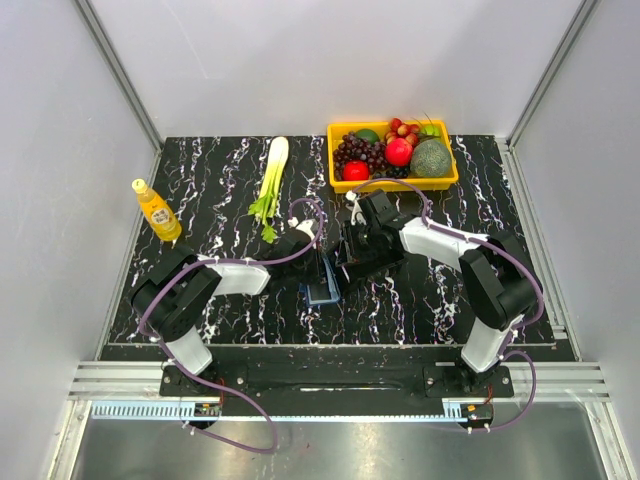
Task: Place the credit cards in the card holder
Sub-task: Pick up the credit card from the storage box.
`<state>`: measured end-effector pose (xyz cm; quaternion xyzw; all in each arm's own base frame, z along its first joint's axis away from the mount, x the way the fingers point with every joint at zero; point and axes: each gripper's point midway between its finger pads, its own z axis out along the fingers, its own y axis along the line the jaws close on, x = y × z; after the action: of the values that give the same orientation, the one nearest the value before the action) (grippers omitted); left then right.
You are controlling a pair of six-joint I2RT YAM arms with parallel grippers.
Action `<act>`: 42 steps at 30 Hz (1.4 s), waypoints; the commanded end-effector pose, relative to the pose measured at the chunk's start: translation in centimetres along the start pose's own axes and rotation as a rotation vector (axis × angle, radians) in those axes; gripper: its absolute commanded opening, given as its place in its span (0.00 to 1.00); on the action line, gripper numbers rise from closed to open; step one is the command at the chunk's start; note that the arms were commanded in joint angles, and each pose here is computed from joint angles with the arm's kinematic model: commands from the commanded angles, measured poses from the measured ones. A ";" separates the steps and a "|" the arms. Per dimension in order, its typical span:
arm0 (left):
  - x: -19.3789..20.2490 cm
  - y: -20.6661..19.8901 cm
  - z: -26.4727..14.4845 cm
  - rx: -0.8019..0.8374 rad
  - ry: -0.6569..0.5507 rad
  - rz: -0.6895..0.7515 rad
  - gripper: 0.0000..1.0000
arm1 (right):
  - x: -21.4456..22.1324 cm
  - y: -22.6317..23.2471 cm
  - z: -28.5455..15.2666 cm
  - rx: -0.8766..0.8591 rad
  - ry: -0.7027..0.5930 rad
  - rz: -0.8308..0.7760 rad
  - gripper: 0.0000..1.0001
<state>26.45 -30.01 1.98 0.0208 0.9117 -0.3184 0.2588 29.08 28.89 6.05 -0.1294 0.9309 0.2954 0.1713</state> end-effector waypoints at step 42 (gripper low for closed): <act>0.8 0.6 0.2 -0.028 0.038 0.002 0.04 | -1.0 1.6 -1.1 0.111 -0.055 -0.105 0.00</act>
<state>26.44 -29.98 1.96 0.0205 0.9122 -0.3177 0.2580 29.03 27.89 7.29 -0.1334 0.9371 0.2490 0.2053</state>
